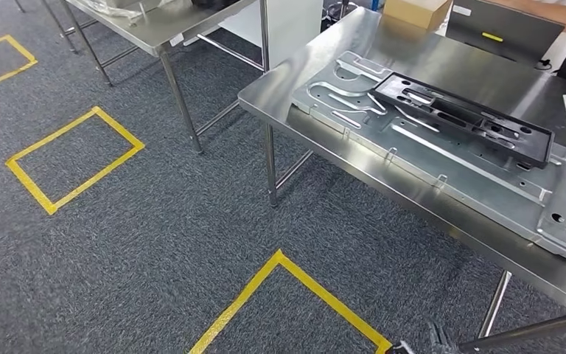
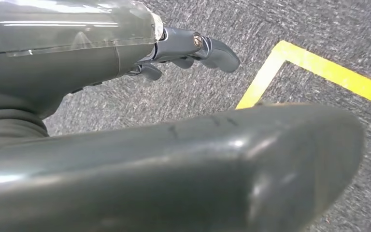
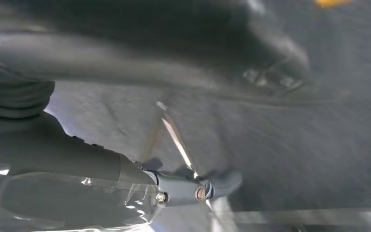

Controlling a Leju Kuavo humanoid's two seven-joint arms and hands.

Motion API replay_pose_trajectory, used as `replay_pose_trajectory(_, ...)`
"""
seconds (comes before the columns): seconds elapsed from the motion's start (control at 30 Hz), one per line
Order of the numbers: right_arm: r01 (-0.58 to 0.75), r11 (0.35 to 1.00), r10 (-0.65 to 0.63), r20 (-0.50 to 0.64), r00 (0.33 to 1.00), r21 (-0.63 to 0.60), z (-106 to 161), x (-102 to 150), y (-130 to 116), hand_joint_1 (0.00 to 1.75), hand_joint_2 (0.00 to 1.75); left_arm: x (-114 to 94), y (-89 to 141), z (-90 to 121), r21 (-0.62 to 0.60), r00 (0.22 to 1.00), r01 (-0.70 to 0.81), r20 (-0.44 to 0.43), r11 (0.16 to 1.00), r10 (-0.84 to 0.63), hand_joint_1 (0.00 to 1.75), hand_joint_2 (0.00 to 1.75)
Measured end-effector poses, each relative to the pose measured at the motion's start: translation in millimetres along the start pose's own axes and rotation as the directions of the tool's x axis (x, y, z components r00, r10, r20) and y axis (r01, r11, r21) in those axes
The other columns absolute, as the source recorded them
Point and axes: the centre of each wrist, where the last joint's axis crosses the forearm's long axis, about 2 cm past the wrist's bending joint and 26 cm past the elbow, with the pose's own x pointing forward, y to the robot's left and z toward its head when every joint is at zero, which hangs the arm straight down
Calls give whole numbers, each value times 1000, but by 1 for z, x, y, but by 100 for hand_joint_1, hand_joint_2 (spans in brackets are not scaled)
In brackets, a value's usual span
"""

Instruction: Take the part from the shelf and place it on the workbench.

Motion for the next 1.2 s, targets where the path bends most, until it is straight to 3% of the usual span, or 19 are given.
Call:
replay_pose_trajectory(0.1,-17,990,35,-130,991,137,8,-19,35,0,0,-3,2,1,15,1000,21,20,1000,-22,0,0)
replay_pose_trajectory(0.27,178,900,26,-457,889,398,48,-49,67,0,0,-3,5,0,38,997,67,32,997,-69,0,0)
replay_pose_trajectory(0.47,375,805,59,-692,719,459,66,-56,78,0,0,-1,6,0,75,994,105,16,992,-106,0,0)
replay_pose_trajectory(0.67,453,771,36,-740,672,449,72,-58,80,0,0,-2,6,0,85,994,104,8,991,-105,0,0)
replay_pose_trajectory(1.0,468,750,-22,-689,724,467,77,-56,84,0,0,-9,11,3,137,991,115,45,984,-122,0,0)
replay_pose_trajectory(1.2,481,742,-20,-702,712,467,75,-52,86,0,0,-13,13,5,188,990,121,44,975,-131,0,0)
